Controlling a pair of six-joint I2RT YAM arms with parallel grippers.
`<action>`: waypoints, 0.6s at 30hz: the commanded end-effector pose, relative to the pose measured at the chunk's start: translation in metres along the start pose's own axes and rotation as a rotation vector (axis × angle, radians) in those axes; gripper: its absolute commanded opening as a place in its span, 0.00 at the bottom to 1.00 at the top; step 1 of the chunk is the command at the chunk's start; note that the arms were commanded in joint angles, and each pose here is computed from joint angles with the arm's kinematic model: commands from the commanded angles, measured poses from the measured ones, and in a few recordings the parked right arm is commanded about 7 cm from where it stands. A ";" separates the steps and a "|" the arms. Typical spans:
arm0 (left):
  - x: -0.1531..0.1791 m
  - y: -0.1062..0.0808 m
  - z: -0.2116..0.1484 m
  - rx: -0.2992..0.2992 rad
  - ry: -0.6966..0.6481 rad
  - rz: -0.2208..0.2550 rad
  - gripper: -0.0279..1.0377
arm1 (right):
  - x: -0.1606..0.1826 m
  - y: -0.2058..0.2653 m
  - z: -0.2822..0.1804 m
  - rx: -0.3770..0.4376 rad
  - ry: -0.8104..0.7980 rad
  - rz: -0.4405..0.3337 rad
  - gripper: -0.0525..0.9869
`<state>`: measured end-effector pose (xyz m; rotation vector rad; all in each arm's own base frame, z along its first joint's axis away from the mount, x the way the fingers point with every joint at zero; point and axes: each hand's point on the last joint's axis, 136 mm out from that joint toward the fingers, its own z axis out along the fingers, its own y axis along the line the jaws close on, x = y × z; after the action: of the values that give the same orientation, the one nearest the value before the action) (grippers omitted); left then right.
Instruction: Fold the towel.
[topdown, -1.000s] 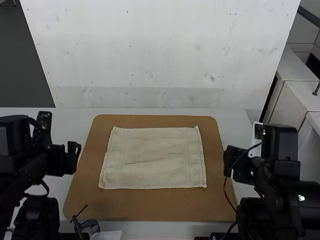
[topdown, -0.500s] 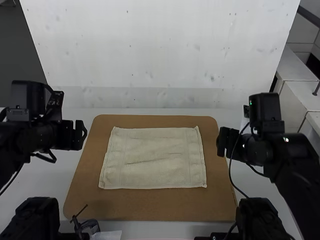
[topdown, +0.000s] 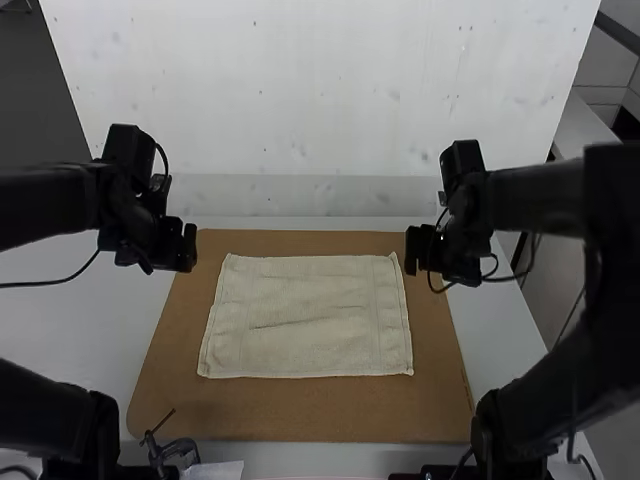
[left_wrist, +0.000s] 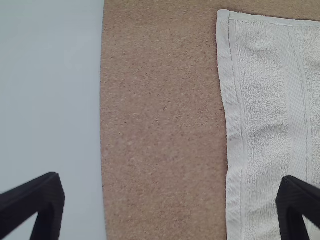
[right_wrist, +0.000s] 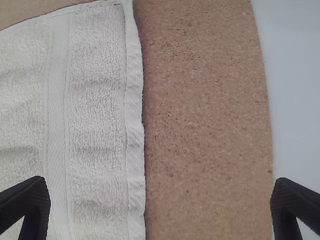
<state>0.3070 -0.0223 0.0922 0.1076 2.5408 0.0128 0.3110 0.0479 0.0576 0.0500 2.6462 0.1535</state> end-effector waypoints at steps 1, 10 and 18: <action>-0.033 -0.005 0.003 -0.019 -0.035 0.004 0.91 | -0.022 0.008 0.017 0.002 0.008 -0.017 0.97; -0.054 -0.016 0.012 -0.009 -0.056 0.027 0.91 | -0.055 0.017 0.090 0.024 0.103 -0.034 0.94; -0.054 -0.013 0.017 -0.013 -0.054 0.024 0.91 | -0.070 0.034 0.134 0.040 0.144 -0.054 0.91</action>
<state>0.3504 -0.0403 0.1004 0.1472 2.5084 0.0321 0.4214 0.0814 -0.0316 -0.0123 2.8206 0.0987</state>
